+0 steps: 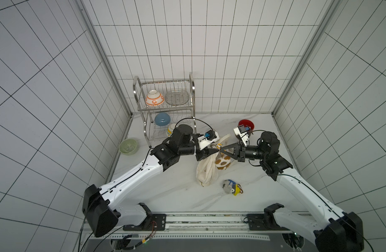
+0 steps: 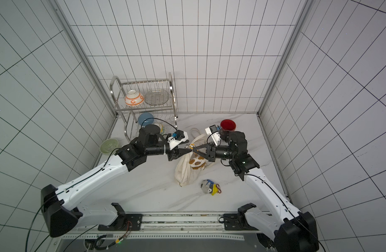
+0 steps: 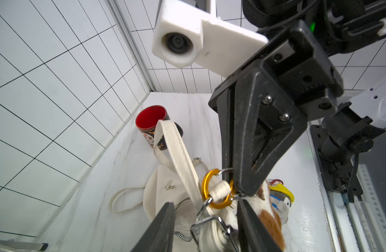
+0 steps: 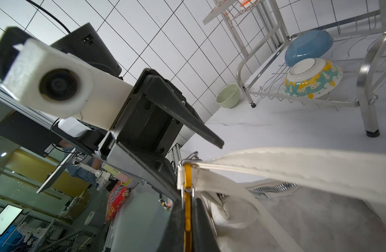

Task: Remove the decoration from the bag
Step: Remove the decoration item from the bag.

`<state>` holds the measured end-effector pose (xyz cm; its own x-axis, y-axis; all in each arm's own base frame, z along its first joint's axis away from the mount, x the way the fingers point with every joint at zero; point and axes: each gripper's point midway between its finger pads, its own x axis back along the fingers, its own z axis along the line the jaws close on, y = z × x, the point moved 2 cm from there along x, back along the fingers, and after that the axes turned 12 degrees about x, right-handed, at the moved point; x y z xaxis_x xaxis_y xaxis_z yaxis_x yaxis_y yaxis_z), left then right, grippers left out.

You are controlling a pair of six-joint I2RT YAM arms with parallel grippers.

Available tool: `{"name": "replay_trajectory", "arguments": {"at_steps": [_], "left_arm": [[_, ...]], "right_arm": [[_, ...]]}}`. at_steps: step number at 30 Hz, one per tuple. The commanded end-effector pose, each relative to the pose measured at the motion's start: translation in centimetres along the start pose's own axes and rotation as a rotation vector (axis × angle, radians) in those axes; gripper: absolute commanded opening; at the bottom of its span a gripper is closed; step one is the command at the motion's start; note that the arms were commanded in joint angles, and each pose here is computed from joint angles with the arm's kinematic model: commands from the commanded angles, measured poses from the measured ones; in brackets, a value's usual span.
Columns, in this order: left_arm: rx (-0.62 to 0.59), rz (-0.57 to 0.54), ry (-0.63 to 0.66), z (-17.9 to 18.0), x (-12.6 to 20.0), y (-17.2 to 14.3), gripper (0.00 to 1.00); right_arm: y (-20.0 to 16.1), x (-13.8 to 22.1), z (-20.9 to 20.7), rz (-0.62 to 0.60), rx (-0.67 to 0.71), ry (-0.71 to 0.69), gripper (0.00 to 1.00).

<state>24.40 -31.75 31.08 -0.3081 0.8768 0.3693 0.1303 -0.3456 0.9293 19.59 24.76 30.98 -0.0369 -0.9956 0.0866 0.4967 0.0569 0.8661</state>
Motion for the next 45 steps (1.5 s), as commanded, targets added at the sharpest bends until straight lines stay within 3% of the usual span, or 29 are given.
{"name": "replay_trajectory", "arguments": {"at_steps": [1,8,12,22,30,34,40,45], "left_arm": [[-0.061,0.048,0.016,0.5,-0.3,-0.4,0.48],[-0.081,0.075,0.027,1.0,-1.0,-1.0,0.46],[-0.079,0.025,-0.005,0.6,-1.1,0.4,0.4],[-0.095,-0.029,-0.087,-1.4,-0.8,1.6,0.0],[-0.051,0.006,-0.056,-1.4,0.4,2.1,0.0],[0.018,0.093,-0.028,-1.4,0.5,1.9,0.0],[0.145,0.182,0.043,-0.8,0.4,1.9,0.0],[0.268,0.245,0.074,-0.1,0.2,2.2,0.0]], "right_arm": [[1.6,0.5,2.7,-0.003,0.073,0.071,0.0],[1.3,1.1,3.6,0.018,0.059,0.084,0.0],[0.9,1.0,3.4,0.028,0.037,0.09,0.0],[-0.6,0.9,2.1,0.06,-0.037,0.073,0.0],[-0.7,1.3,0.1,0.048,-0.048,0.008,0.2],[-0.6,1.5,-0.2,0.075,-0.006,-0.054,0.32],[-0.4,2.3,0.3,0.076,0.093,-0.12,0.36],[-0.5,4.2,1.0,0.087,0.252,-0.269,0.41]]}}
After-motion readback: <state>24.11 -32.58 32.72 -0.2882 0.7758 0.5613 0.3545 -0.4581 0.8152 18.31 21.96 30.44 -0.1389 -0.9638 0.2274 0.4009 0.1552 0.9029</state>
